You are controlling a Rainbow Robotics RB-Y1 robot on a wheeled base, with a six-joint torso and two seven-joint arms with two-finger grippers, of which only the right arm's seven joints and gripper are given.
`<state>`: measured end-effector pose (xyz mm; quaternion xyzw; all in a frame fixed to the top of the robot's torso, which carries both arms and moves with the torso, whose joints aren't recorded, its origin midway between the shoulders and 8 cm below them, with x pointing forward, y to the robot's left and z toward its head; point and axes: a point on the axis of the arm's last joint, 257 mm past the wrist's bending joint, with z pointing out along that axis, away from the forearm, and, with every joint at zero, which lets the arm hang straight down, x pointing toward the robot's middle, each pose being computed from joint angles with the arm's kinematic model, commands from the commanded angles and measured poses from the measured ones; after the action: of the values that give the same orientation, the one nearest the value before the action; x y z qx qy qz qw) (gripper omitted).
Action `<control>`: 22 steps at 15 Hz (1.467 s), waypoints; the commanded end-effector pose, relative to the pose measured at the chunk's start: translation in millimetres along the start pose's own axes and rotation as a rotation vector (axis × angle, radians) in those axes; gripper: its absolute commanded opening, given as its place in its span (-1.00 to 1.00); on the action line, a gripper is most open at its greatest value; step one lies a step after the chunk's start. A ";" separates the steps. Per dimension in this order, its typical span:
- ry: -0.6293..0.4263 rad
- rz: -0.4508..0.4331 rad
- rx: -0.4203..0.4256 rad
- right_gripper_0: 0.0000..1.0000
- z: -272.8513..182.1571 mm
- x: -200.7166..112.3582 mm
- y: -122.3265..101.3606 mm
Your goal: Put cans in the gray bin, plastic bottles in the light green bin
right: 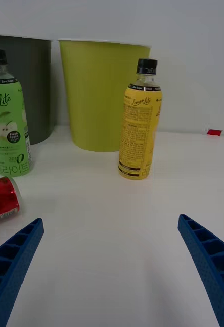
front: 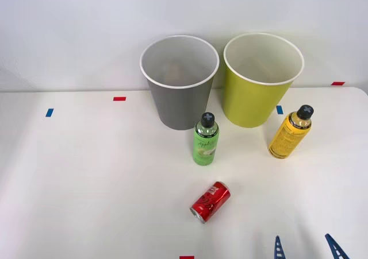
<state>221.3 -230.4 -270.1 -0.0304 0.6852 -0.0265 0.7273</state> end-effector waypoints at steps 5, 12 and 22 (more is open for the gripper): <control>0.010 0.001 0.025 0.81 -6.8 1.2 3.1; 0.010 -0.004 0.026 0.80 -6.8 1.2 2.1; 0.010 -0.004 0.026 0.80 -6.8 1.2 2.1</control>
<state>214.6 -228.5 -271.9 -0.0223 0.6883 -0.0371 0.7241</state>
